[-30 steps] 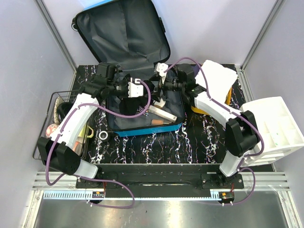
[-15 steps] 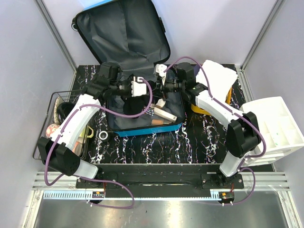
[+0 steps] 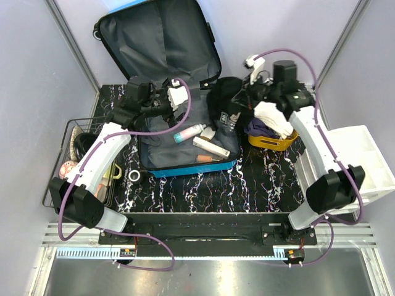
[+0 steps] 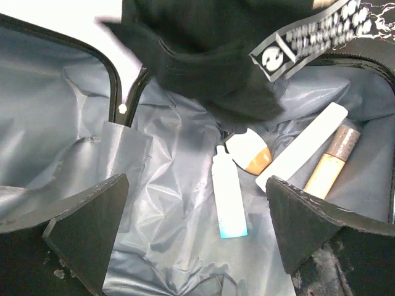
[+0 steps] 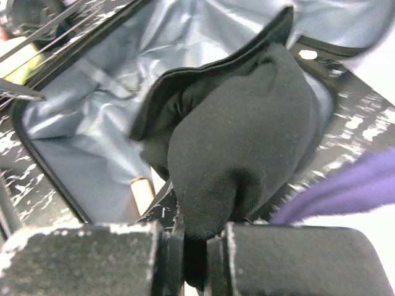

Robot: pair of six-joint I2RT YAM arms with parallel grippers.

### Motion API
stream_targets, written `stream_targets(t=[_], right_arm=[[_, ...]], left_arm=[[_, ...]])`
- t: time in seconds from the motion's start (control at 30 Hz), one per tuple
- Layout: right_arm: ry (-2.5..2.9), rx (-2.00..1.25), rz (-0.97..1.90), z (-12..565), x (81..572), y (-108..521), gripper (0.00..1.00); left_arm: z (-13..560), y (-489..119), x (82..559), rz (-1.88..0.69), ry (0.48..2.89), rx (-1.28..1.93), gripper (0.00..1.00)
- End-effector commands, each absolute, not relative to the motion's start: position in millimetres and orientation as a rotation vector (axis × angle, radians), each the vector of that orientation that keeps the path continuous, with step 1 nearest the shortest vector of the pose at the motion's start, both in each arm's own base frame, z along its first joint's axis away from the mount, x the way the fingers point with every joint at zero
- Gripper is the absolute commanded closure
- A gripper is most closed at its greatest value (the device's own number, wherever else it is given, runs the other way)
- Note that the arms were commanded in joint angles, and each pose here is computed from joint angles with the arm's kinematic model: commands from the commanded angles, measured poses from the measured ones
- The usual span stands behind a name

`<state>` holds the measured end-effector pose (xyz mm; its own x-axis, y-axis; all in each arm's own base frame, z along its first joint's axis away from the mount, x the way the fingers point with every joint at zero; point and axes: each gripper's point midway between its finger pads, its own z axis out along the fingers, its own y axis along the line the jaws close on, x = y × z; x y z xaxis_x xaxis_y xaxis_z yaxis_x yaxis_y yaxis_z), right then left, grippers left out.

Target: Open, take out, and arrange the luggage

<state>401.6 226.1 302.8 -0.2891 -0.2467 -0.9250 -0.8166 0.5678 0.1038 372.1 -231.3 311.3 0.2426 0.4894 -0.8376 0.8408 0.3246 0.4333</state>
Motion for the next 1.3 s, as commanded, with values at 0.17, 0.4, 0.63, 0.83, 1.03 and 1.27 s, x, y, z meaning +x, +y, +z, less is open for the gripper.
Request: stream_targets(t=[0.17, 0.4, 0.63, 0.83, 1.03, 1.27], right_arm=[[1.802, -0.632, 0.283, 387, 419, 96, 1.0], [1.772, -0.597, -0.011, 420, 446, 2, 1.0], [1.811, -0.409, 0.135, 427, 464, -3, 1.0], [1.762, -0.252, 0.42, 450, 465, 27, 1.0], [1.731, -0.173, 0.447, 435, 498, 21, 1.0], [1.73, -0.102, 0.515, 393, 549, 16, 1.0]], left_arm=[[323, -231, 380, -0.427, 1.463, 1.164, 0.01], [310, -230, 377, -0.443, 1.511, 1.177, 0.01], [297, -231, 379, -0.456, 1.542, 1.192, 0.01], [295, -232, 378, -0.477, 1.559, 1.184, 0.01], [293, -235, 375, -0.5, 1.565, 1.183, 0.01], [285, -235, 378, -0.513, 1.605, 1.174, 0.01]])
